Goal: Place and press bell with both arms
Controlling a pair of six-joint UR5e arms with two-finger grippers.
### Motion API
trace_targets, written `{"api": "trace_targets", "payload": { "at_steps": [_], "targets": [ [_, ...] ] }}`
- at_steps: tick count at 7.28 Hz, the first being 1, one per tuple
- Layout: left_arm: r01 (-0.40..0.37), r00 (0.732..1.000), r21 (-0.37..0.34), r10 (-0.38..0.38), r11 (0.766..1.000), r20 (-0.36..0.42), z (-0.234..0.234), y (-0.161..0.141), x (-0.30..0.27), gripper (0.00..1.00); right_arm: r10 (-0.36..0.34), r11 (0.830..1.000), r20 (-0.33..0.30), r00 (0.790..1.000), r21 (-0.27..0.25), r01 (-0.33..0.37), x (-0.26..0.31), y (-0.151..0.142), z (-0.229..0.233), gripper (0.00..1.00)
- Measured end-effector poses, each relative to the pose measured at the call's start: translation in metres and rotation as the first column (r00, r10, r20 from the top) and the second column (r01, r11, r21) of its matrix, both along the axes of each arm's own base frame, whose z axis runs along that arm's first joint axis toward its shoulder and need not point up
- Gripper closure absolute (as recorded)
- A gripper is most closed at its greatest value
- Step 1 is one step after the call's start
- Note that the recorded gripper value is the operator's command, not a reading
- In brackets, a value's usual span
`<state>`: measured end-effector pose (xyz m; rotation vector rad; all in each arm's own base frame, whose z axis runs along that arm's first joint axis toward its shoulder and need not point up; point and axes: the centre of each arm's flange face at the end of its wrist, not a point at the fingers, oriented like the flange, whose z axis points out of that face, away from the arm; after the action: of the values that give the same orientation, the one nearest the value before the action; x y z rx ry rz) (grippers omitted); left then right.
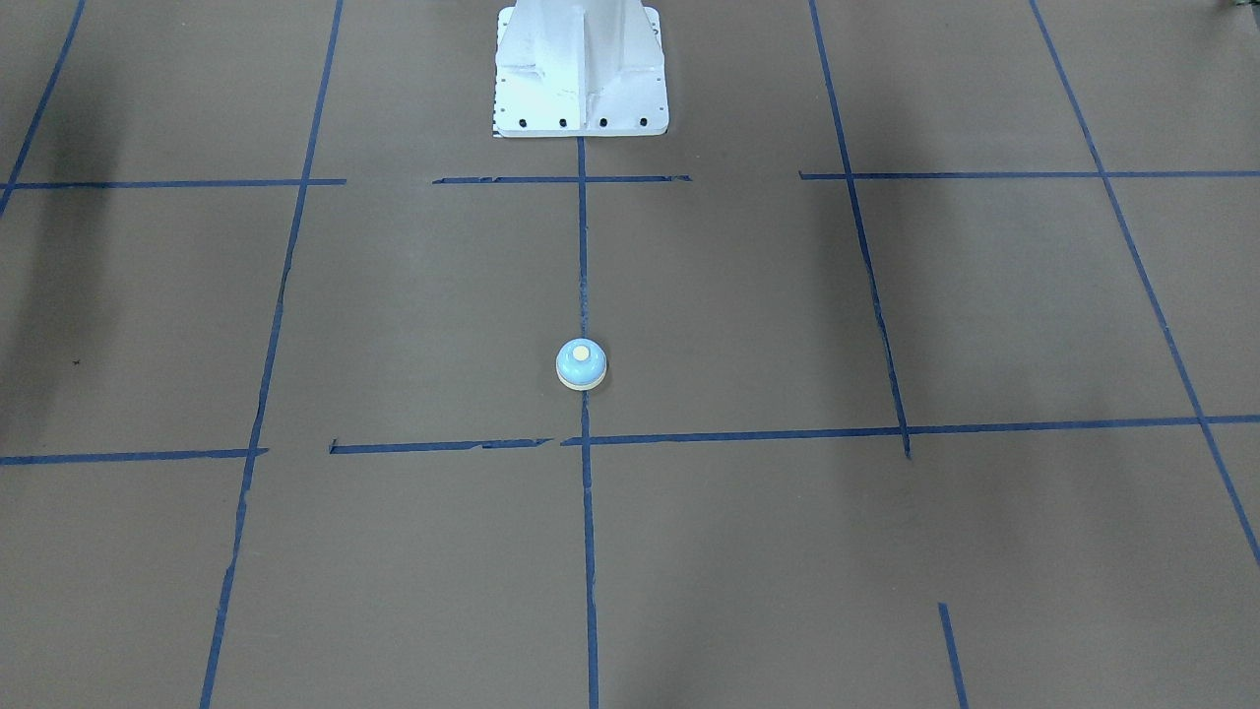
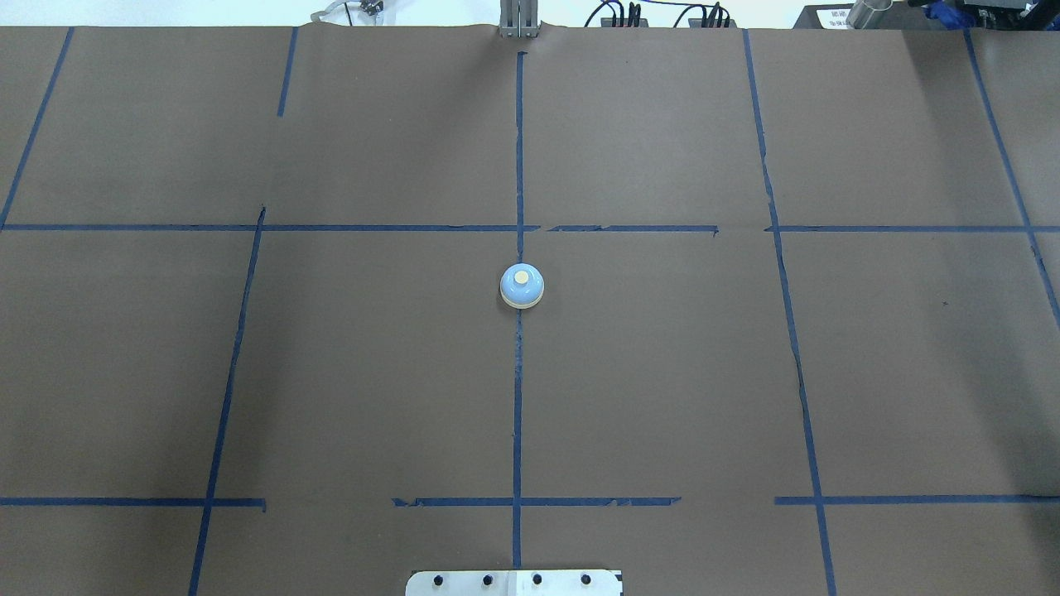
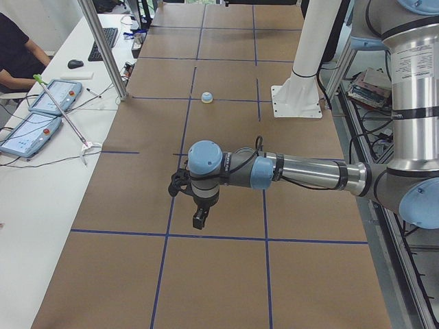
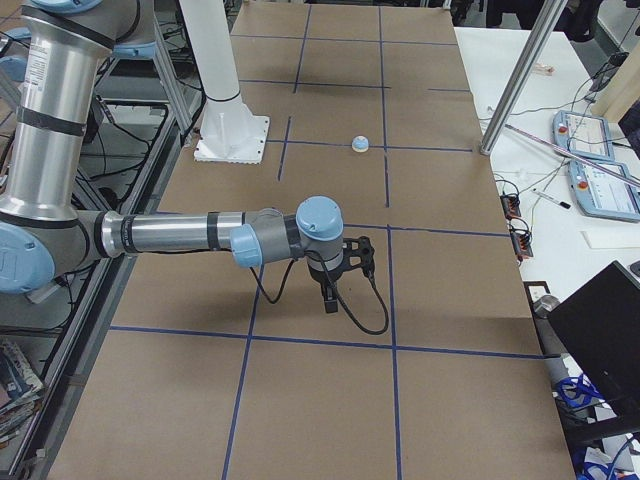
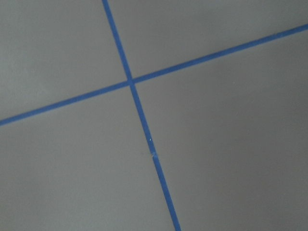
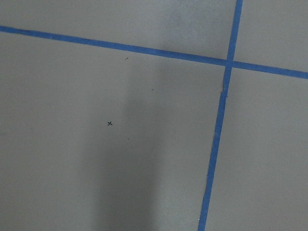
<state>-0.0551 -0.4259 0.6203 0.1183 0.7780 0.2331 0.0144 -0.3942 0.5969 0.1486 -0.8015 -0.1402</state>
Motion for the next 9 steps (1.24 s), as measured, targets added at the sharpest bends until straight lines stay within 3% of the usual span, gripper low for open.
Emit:
{"api": "trace_targets", "payload": {
  "at_steps": [2, 3, 6, 9],
  "targets": [
    [0.007, 0.999, -0.099, -0.010, 0.995, -0.032, 0.043, 0.013, -0.002, 0.00, -0.034, 0.999, -0.007, 0.999, 0.018, 0.034, 0.001, 0.007, 0.007, 0.00],
    [0.013, 0.999, -0.115, -0.018, 0.993, -0.039, 0.047, 0.019, -0.003, 0.00, -0.041, 0.999, -0.008, 0.999, 0.022, 0.041, 0.000, 0.008, 0.007, 0.00],
    [0.018, 0.999, -0.152, -0.024, 0.988, -0.037, 0.023, 0.016, -0.005, 0.00, -0.047, 0.999, -0.001, 0.999, -0.005, 0.047, -0.001, 0.004, 0.006, 0.00],
    [0.013, 0.999, -0.139, -0.018, 0.990, -0.038, 0.003, 0.017, -0.005, 0.00, -0.059, 0.998, -0.004, 0.998, -0.018, 0.059, 0.000, 0.002, 0.007, 0.00]
  ]
}}
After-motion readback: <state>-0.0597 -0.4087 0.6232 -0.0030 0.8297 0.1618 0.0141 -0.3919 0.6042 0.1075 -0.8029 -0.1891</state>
